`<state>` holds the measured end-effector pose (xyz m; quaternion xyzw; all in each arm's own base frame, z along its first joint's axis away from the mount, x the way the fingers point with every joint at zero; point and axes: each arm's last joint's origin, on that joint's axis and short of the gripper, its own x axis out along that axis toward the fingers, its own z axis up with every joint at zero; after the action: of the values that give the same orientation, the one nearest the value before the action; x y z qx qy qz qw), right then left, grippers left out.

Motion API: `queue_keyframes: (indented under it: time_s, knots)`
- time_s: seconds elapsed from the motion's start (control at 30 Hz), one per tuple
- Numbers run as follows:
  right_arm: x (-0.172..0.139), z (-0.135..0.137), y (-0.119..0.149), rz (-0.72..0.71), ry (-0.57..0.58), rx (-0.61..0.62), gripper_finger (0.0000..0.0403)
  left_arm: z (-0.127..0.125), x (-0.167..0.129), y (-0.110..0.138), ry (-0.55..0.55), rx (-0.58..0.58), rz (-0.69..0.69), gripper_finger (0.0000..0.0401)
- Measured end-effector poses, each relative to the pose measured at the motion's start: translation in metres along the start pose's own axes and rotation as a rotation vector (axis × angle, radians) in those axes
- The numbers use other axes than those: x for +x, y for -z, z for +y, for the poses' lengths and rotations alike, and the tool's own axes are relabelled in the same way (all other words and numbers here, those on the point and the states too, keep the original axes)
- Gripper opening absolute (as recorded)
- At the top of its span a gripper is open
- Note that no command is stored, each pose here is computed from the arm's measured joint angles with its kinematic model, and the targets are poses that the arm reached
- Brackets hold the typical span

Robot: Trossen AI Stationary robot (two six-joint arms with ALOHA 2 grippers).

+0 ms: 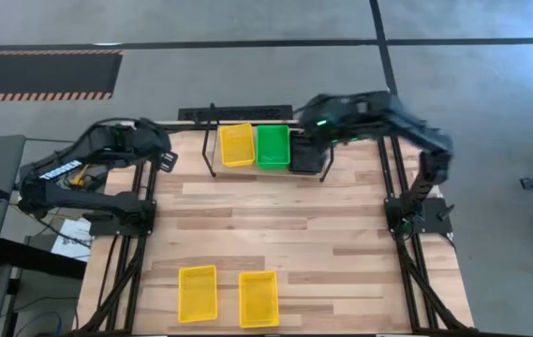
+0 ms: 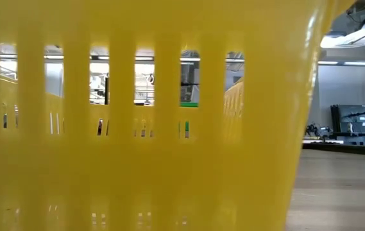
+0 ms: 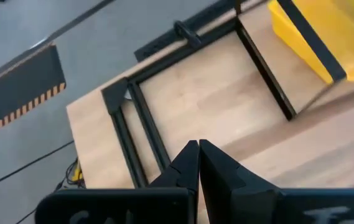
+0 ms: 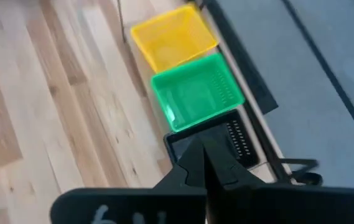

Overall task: Stack baskets on shelf by color
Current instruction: Stack the left yellow basket on top of the other yellow basket on the shelf

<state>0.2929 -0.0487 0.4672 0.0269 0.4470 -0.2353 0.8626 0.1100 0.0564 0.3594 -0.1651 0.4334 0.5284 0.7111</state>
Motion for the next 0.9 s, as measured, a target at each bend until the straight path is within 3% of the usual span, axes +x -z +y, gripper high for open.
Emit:
queue_keyframes:
  time_s: [0.17,0.27,0.37,0.53,0.73,0.9]
  knots:
    - [0.044,0.018,-0.007,0.127,0.019,-0.032,0.0001,-0.007,0.004,-0.001,0.093,0.047,0.016,0.0]
    - [0.037,0.02,-0.006,0.107,0.03,-0.036,0.0001,-0.01,0.003,-0.003,0.138,0.087,0.004,0.0]
    - [0.005,0.014,-0.001,0.008,0.078,0.044,0.0001,-0.011,0.003,-0.004,0.144,0.118,-0.01,0.0]
    - [-0.068,0.008,0.026,-0.185,0.062,0.177,0.0,-0.016,0.002,-0.011,0.194,0.145,-0.078,0.0]
    - [-0.135,0.006,0.065,-0.374,-0.021,0.186,0.0,-0.018,0.001,-0.015,0.213,0.13,-0.116,0.0]
    - [-0.169,0.001,0.09,-0.484,-0.085,0.159,0.0,-0.015,0.002,-0.011,0.192,0.172,-0.082,0.0]
